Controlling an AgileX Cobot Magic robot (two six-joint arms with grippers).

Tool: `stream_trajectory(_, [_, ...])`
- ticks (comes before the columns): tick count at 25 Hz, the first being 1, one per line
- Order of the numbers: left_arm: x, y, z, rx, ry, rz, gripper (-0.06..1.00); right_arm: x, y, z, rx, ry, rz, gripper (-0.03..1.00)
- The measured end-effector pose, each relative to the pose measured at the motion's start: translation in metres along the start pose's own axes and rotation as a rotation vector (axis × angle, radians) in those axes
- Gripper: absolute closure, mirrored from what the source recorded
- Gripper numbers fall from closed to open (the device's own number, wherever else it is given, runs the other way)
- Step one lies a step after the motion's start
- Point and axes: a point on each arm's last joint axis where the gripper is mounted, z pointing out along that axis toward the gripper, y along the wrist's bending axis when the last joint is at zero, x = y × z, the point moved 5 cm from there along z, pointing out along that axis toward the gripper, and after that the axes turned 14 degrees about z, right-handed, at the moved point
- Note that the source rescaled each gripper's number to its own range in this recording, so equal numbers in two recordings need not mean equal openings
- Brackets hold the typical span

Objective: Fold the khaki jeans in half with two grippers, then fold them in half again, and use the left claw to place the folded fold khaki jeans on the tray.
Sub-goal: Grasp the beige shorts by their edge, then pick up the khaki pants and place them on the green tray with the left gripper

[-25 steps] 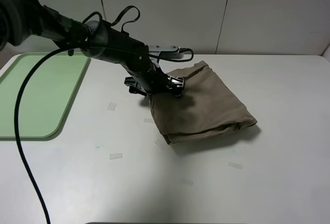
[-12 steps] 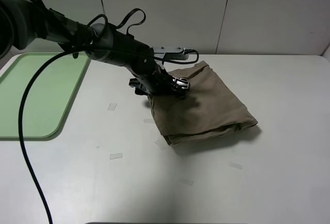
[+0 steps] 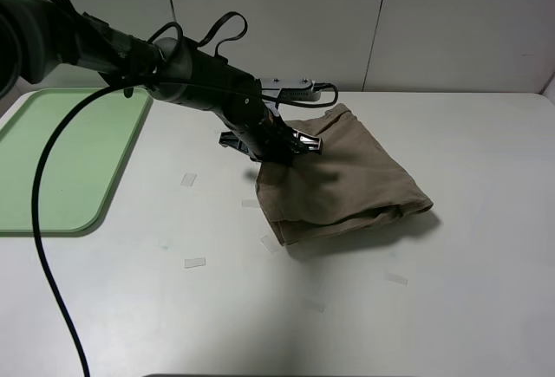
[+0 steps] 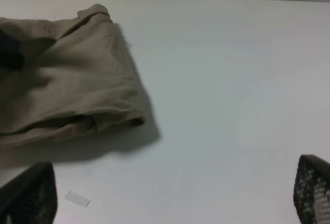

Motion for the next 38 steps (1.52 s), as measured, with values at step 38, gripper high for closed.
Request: stream_trajectory(38, [0.030,0.202,-0.156,-0.289,0.400,0.003,0.79,0.000,0.000,0.000,0.000,0.000,0.000,-0.03])
